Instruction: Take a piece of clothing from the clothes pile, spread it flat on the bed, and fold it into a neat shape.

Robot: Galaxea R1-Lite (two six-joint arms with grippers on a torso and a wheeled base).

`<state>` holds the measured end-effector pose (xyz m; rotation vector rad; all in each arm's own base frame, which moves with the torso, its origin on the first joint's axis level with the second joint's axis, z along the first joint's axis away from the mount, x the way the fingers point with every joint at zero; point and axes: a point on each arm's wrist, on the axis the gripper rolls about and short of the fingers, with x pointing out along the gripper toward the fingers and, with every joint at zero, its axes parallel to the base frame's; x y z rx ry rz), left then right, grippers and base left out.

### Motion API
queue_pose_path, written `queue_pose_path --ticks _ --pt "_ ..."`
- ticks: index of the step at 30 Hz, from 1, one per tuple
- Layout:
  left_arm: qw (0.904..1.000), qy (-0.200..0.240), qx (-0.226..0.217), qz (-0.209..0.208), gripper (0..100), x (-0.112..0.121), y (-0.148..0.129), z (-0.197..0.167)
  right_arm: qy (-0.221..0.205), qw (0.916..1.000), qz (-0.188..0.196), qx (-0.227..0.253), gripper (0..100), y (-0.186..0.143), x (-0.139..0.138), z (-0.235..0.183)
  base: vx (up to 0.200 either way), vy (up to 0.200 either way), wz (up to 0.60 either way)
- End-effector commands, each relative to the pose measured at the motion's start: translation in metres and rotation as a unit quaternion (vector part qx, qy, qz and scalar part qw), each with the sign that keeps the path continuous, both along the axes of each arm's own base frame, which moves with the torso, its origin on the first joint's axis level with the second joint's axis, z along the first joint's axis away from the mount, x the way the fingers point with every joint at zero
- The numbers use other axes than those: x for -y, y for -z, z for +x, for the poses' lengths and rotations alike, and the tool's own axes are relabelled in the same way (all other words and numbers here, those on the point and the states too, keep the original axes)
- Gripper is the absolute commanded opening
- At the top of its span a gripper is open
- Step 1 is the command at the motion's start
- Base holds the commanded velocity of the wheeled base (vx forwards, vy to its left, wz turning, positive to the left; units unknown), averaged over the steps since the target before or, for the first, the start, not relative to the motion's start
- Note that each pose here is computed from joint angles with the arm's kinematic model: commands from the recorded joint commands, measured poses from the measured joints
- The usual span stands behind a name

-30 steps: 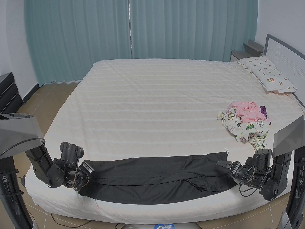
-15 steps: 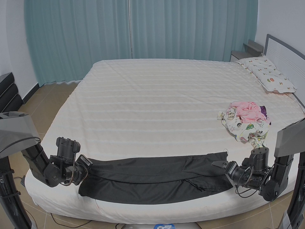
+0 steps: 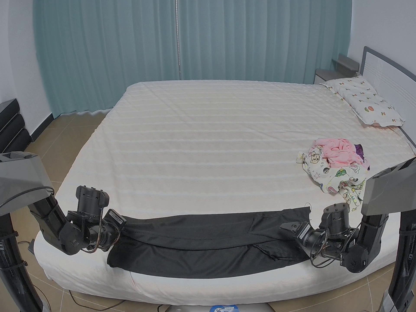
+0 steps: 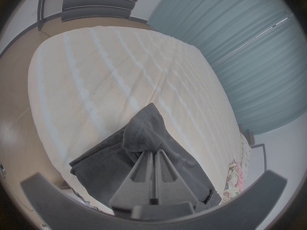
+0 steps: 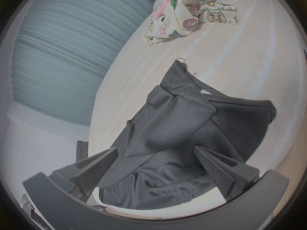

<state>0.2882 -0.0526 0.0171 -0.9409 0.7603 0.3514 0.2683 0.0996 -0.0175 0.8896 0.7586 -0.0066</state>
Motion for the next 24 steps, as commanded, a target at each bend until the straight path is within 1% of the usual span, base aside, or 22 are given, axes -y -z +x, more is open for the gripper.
queue_pose_path --ticks 1,4,8,9,19,22,24 --pt "1.0000 -0.002 0.002 -0.001 0 0.000 -0.001 0.001 0.012 0.9998 -0.004 0.016 100 -0.001 -0.004 0.016 0.000 0.000 0.00" --pt "1.0000 -0.002 0.001 -0.001 0 0.000 -0.001 0.000 0.016 0.9997 -0.006 0.017 100 0.001 -0.004 0.021 0.000 0.000 0.00" --pt "1.0000 -0.002 0.002 -0.001 0 0.000 -0.001 0.001 0.016 0.9998 -0.014 -0.003 100 0.007 -0.005 0.023 0.000 0.000 0.00" --pt "1.0000 -0.001 0.002 0.000 0 0.000 -0.001 0.001 0.016 0.9997 -0.016 -0.004 0 0.008 -0.005 0.023 0.000 0.000 0.00" --pt "1.0000 -0.001 0.007 0.000 0 0.000 -0.002 0.002 0.019 0.9997 -0.016 -0.004 0 0.006 -0.002 0.021 0.000 0.000 0.00" --pt "0.9999 -0.001 0.017 -0.002 0 0.000 -0.008 0.004 0.025 0.9996 -0.014 0.002 0 0.001 0.001 0.023 0.000 0.000 0.00" --pt "0.9996 0.000 0.029 -0.001 0 -0.001 -0.013 0.006 0.035 0.9991 -0.007 0.021 0 -0.009 0.007 0.027 0.000 0.000 0.00"
